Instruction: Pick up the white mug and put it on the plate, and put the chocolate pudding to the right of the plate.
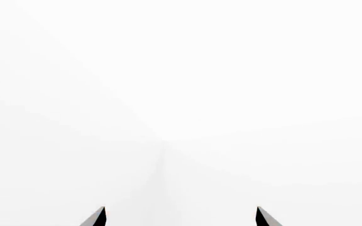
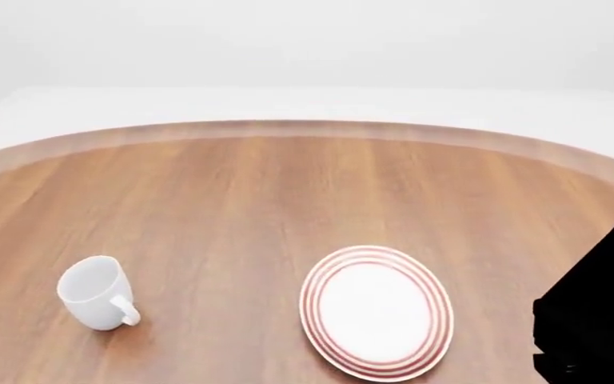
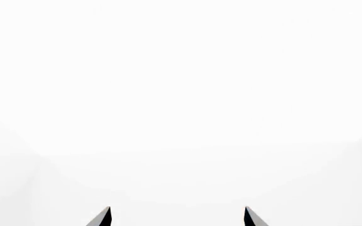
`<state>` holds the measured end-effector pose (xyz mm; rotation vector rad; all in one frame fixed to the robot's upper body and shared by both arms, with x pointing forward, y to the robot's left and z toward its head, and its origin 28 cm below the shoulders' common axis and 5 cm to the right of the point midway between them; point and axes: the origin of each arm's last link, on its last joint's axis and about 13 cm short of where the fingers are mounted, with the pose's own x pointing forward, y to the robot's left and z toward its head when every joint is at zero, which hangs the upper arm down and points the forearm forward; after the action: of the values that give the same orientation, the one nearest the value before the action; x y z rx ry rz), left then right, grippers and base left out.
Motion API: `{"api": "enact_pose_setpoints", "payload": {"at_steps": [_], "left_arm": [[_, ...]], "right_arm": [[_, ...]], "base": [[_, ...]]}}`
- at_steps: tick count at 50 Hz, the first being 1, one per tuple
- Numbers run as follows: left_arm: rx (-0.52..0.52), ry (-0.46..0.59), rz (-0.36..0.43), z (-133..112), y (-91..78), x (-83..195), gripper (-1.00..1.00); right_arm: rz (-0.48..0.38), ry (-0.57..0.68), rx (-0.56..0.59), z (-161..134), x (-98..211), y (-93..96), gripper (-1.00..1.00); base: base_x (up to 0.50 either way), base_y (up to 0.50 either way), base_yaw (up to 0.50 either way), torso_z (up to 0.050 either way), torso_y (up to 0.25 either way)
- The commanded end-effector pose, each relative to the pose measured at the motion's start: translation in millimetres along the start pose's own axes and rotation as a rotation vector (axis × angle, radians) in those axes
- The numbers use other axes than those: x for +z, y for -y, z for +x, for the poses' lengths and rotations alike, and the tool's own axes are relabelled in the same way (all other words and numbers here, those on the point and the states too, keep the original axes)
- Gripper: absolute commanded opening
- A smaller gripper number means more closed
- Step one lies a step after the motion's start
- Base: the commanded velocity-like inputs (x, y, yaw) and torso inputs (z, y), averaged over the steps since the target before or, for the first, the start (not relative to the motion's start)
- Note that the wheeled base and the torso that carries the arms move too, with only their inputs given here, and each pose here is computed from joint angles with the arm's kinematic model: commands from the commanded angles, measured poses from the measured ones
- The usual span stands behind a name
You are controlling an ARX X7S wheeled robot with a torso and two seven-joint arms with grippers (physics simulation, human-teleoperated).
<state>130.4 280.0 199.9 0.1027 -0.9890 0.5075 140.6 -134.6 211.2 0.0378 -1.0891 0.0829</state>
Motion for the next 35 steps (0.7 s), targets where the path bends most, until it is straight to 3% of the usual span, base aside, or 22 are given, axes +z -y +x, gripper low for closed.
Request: {"api": "enact_pose_setpoints", "payload": {"at_steps": [1,21,22,25,35], "left_arm": [[0.013,-0.013,0.031,-0.9,-1.8,0.2,1.0],[0.022,-0.036,0.034,-0.9,-1.8,-3.4,1.0],[0.002,-0.042,0.075,-1.1,-0.7,-4.6,1.0],[0.002,-0.042,0.075,-1.1,-0.5,-4.5,1.0],[0.011,-0.054,0.081,-1.3,-0.8,-5.1,1.0]], "right_arm": [[-0.037,0.005,0.0,-0.5,0.6,1.3,1.0],[-0.024,-0.007,-0.02,-0.3,-2.4,2.3,1.0],[-0.025,-0.006,-0.02,-0.1,-2.0,2.2,1.0],[-0.025,-0.006,-0.02,-0.1,-2.0,2.2,1.0],[-0.022,-0.006,-0.017,-0.2,-1.5,1.9,1.0]], "base": [[0.07,0.39,0.0,0.0,0.0],[0.0,0.0,0.0,0.0,0.0],[0.0,0.0,0.0,0.0,0.0],[0.0,0.0,0.0,0.0,0.0],[0.0,0.0,0.0,0.0,-0.25]]}}
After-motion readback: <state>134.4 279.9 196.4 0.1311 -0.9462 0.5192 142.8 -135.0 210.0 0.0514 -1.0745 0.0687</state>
